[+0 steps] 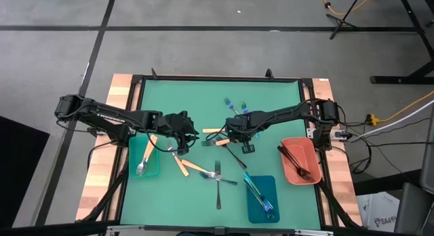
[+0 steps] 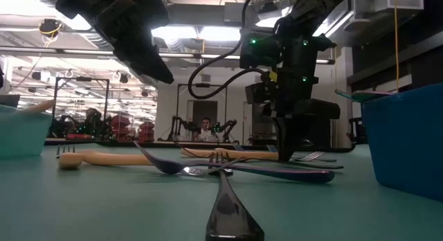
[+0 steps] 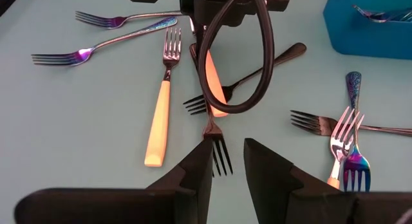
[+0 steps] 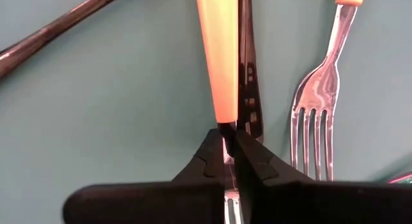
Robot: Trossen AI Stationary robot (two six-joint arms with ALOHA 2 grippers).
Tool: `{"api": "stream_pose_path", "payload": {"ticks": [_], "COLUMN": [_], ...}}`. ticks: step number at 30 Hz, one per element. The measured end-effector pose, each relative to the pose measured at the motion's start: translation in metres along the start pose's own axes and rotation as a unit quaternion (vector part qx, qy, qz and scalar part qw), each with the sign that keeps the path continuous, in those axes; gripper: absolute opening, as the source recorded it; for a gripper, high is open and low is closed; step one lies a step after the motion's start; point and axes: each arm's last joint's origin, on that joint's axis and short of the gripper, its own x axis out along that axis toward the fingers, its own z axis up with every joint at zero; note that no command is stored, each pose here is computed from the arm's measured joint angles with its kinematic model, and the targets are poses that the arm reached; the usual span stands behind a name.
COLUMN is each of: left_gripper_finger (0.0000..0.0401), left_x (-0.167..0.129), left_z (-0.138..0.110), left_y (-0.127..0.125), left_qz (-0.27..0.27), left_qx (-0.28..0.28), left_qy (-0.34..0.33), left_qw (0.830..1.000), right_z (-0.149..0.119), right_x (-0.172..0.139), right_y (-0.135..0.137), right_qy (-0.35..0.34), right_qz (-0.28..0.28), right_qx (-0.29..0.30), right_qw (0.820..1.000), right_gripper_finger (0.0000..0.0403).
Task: Sort silverware by color (type)
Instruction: Put the yellow fork into the green bin
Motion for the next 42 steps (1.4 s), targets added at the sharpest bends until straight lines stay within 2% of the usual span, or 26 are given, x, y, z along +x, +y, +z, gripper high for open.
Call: {"api": "stream_pose_path", "payload": {"ticks": [21, 28, 42], "left_gripper_finger": [0.0082, 0.0082, 0.0082], "left_x": [0.000, 0.000, 0.000], "left_z": [0.000, 0.000, 0.000], "left_y": [0.000, 0.000, 0.000], "left_qz": [0.000, 0.000, 0.000], "left_qx": [0.000, 0.000, 0.000], "left_qy": [0.000, 0.002, 0.002], "left_qw": [1.000, 1.000, 1.000], "right_z": [0.000, -0.001, -0.013], "right_x": [-0.010, -0.032, -0.105], "right_y": [0.000, 0.000, 0.002], "right_qy": [-0.005, -0.028, -0.127], "right_qz": [0.007, 0.002, -0.033], "right_qx": [0.002, 0.002, 0.022], "right_qw": [1.000, 1.000, 0.991], "right_gripper_finger": [0.0001, 0.0001, 0.0002]}}
